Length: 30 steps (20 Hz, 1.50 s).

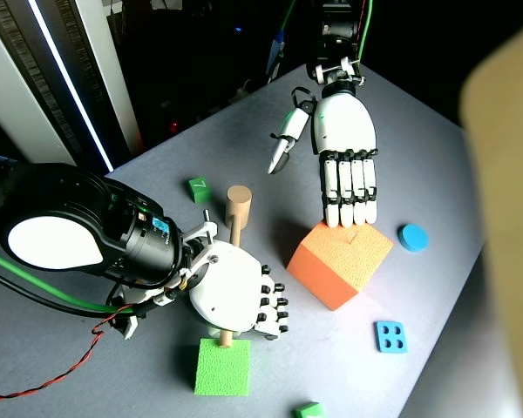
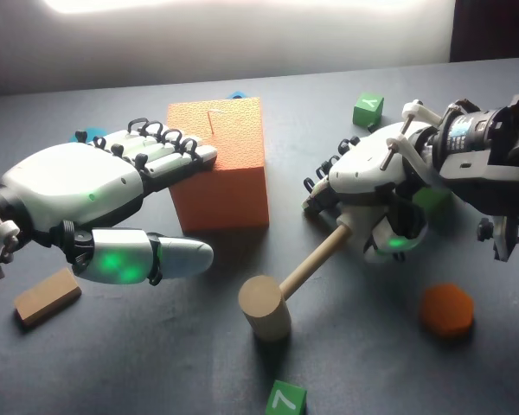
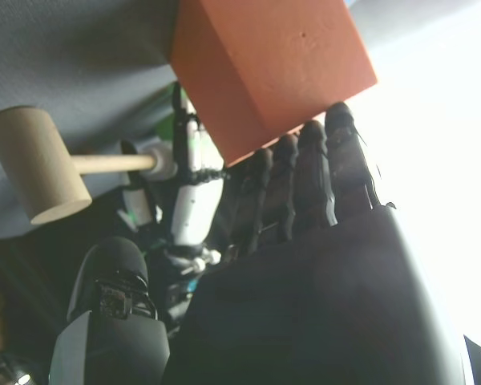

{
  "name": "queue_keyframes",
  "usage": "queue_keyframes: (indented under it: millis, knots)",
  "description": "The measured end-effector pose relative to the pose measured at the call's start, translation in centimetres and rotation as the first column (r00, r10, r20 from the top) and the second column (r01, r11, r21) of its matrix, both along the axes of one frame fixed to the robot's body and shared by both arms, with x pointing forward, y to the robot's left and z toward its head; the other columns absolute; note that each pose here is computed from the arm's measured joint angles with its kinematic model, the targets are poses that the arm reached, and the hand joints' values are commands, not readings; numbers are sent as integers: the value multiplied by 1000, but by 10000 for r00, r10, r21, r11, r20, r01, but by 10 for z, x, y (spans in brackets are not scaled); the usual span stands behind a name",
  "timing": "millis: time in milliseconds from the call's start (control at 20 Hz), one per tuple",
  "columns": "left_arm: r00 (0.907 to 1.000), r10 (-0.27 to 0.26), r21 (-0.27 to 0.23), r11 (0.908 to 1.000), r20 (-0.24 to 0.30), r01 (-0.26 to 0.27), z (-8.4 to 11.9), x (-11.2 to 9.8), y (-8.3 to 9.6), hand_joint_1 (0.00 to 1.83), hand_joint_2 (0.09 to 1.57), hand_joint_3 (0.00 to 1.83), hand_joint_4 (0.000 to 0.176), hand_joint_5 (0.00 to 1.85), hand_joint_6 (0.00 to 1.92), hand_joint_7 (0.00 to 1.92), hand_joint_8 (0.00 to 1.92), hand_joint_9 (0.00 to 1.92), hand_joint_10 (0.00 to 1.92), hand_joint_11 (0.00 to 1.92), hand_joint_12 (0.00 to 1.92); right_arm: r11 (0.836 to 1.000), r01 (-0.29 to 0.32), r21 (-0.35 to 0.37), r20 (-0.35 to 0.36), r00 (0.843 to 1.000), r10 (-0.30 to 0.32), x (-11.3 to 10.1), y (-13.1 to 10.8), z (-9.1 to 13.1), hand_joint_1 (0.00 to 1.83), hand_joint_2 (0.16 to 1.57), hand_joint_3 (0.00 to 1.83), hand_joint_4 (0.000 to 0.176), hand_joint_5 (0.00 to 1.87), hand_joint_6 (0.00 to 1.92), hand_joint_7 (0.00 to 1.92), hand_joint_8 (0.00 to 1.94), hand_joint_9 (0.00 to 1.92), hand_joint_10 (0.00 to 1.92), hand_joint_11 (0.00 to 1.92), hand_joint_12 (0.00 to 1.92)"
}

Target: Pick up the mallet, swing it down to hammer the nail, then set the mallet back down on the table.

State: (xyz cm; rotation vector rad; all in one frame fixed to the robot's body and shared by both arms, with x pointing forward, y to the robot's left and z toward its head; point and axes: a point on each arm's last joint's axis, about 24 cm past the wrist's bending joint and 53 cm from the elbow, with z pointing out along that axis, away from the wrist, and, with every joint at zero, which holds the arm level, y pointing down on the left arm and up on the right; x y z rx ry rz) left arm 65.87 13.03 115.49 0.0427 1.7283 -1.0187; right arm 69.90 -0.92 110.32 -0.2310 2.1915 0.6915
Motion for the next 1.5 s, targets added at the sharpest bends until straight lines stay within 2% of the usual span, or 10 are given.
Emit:
queue_keyframes:
  millis: [200, 300, 450, 500, 850, 950, 1300, 1350, 1400, 1500]
  knots:
    - [10000, -3, 0, 10000, 4, 3, 0, 0, 0, 0, 1171, 0, 0, 82, 11, 73, 12, 32, 11, 13, 6, 9999, -72, 119, 132, 9999, 70, 1, 3, 5, 1035, 1115, 0, 0, 603, 68, 655, 74, 576, 188, 0, 1383]
    - [10000, -2, -10, 10000, 11, 2, 0, 0, 0, 0, 1166, 0, 0, 77, 6, 60, 4, 18, 3, 0, 0, 9998, -96, 156, 181, 9998, 93, 1, 4, 6, 1013, 1109, 0, 0, 714, 137, 582, 767, 401, 1160, 148, 1565]
    - [10000, -2, -10, 10000, 6, 2, 0, 0, 0, 0, 1171, 0, 0, 93, 11, 79, 10, 36, 9, 0, 0, 9998, -94, 179, 198, 9998, 90, 2, 3, 7, 1017, 1191, 13, 0, 708, 1269, 444, 1605, 390, 1706, 272, 1851]
    - [10000, -8, -3, 10000, 6, 8, 0, 0, 0, 0, 1163, 0, 0, 57, 2, 42, 1, 11, 1, 0, 0, 9998, -96, 190, 196, 9998, 92, 1, 4, 7, 1019, 1217, 8, 0, 744, 1345, 431, 1742, 383, 1828, 316, 1907]
    - [10000, -5, 15, 10000, -17, 5, -1, 0, 0, 0, 1170, 1, 0, 56, 2, 50, 5, 20, 5, 0, 0, 9998, -23, -222, -33, 10000, 22, -4, -5, 0, 1047, 1192, 0, 0, 825, 1282, 600, 1941, 669, 1921, 709, 1921]
    - [10000, -2, 15, 10000, -22, 2, -1, 0, 0, 0, 1175, 3, 0, 72, 8, 76, 13, 45, 13, 10, 4, 9997, -86, -226, -39, 10000, 85, -7, -5, 0, 1051, 1130, 0, 0, 616, 1881, 751, 1941, 836, 1921, 874, 1921]
    - [10000, 0, -5, 10000, -8, 0, -1, 0, 0, 0, 1169, 0, 0, 62, 3, 69, 6, 33, 5, 0, 0, 9999, -118, -63, 93, 9999, 119, -9, -5, 13, 885, 1378, 0, 0, 1298, 1921, 1488, 1941, 1561, 1921, 1470, 1921]
    - [10000, 1, -2, 10000, -11, -1, -1, 0, 0, 0, 1166, 0, 0, 78, 9, 86, 12, 44, 9, 4, 2, 9999, -122, -23, 121, 9999, 122, -10, -5, 16, 832, 1394, 0, 120, 1378, 1921, 1548, 1941, 1607, 1921, 1536, 1921]
    - [10000, -7, -22, 10000, -18, 7, -1, 0, -1, 0, 1168, 0, 0, 89, 12, 90, 12, 51, 11, 10, 5, 9999, -133, -19, 131, 9998, 133, -10, -6, 16, 756, 1418, 7, 165, 1443, 1921, 1606, 1941, 1659, 1921, 1620, 1921]
    - [10000, 0, -53, 10000, -3, 0, -1, 1, -1, 0, 1173, 2, 0, 82, 7, 78, 6, 37, 4, 0, 0, 9999, -164, 0, 128, 9998, 164, -12, -5, 17, 685, 1435, 8, 176, 1504, 1921, 1640, 1941, 1697, 1921, 1671, 1921]
